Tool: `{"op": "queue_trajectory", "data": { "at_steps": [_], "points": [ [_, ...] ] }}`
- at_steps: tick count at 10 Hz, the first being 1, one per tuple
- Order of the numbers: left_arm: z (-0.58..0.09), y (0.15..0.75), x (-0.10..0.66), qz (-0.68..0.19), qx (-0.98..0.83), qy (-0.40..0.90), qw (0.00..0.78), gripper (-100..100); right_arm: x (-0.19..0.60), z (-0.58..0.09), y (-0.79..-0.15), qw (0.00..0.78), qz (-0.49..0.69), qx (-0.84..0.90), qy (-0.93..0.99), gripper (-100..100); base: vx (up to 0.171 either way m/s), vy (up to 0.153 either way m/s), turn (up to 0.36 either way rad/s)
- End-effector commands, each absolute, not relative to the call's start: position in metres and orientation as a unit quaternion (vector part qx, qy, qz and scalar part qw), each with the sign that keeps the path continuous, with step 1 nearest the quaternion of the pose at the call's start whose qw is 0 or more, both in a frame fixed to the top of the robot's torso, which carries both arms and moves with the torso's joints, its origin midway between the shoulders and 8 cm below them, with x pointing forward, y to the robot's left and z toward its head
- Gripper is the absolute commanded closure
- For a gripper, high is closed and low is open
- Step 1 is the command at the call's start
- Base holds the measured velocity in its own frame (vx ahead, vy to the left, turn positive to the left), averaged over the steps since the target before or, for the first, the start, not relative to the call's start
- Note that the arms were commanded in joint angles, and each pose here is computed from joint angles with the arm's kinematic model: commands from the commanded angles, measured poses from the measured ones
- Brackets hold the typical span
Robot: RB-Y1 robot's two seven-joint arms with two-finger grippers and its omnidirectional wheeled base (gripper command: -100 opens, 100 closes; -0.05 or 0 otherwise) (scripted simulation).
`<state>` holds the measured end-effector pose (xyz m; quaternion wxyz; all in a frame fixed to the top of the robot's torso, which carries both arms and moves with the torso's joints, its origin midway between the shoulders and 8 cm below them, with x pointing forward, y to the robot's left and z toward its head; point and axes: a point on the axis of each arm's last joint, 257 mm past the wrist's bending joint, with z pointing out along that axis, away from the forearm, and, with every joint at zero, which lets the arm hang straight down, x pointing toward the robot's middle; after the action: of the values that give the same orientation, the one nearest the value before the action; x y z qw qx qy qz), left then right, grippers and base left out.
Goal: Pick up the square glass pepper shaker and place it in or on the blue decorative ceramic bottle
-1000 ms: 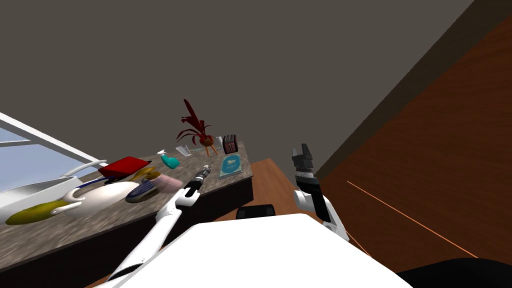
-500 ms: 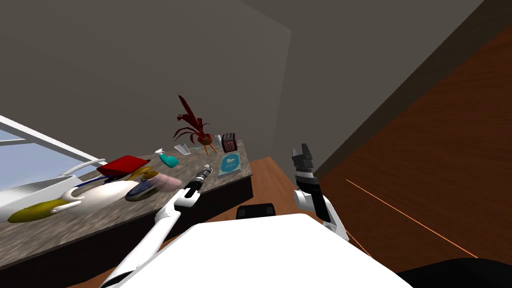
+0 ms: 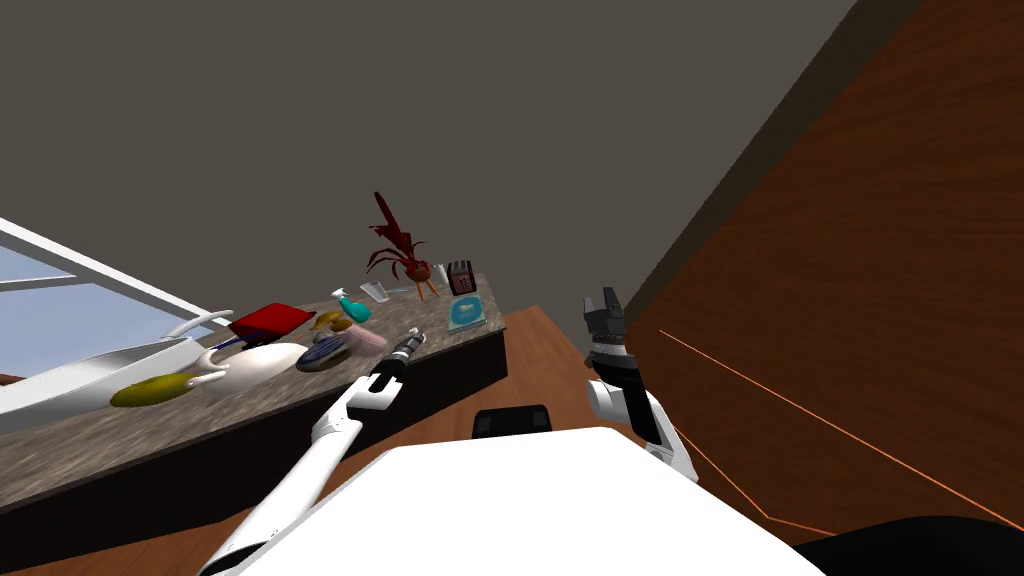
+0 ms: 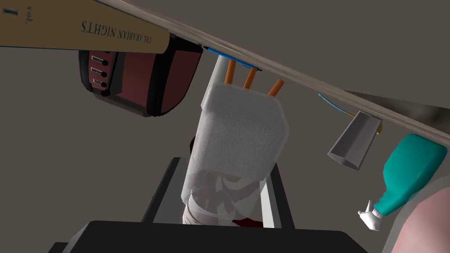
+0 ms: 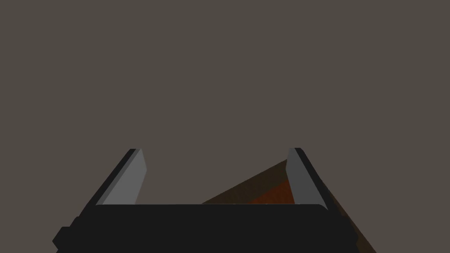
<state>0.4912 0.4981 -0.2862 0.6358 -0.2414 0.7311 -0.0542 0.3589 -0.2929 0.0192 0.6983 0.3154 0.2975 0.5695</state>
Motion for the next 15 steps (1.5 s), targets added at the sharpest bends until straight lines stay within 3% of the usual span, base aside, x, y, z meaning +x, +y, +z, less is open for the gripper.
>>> {"op": "queue_trajectory", "data": {
  "at_steps": [1,10,12,15],
  "points": [
    [-0.282,0.497,0.493,-0.063,-0.254,0.727,0.635,100,0.359,0.019,-0.293,0.698,0.57,0.315,0.297,0,-0.294,0.082,-0.103],
    [-0.258,0.509,0.496,-0.101,-0.314,0.71,0.622,100,0.359,0.019,-0.293,0.698,0.569,0.316,0.298,0,-0.264,0.084,-0.079],
    [-0.252,0.516,0.495,-0.1,-0.318,0.711,0.62,100,0.359,0.019,-0.293,0.698,0.569,0.316,0.298,0,-0.151,0.111,-0.045],
    [-0.239,0.533,0.493,-0.091,-0.316,0.714,0.618,100,0.359,0.019,-0.293,0.698,0.569,0.316,0.298,0,-0.019,0.091,-0.013]
  ]
}}
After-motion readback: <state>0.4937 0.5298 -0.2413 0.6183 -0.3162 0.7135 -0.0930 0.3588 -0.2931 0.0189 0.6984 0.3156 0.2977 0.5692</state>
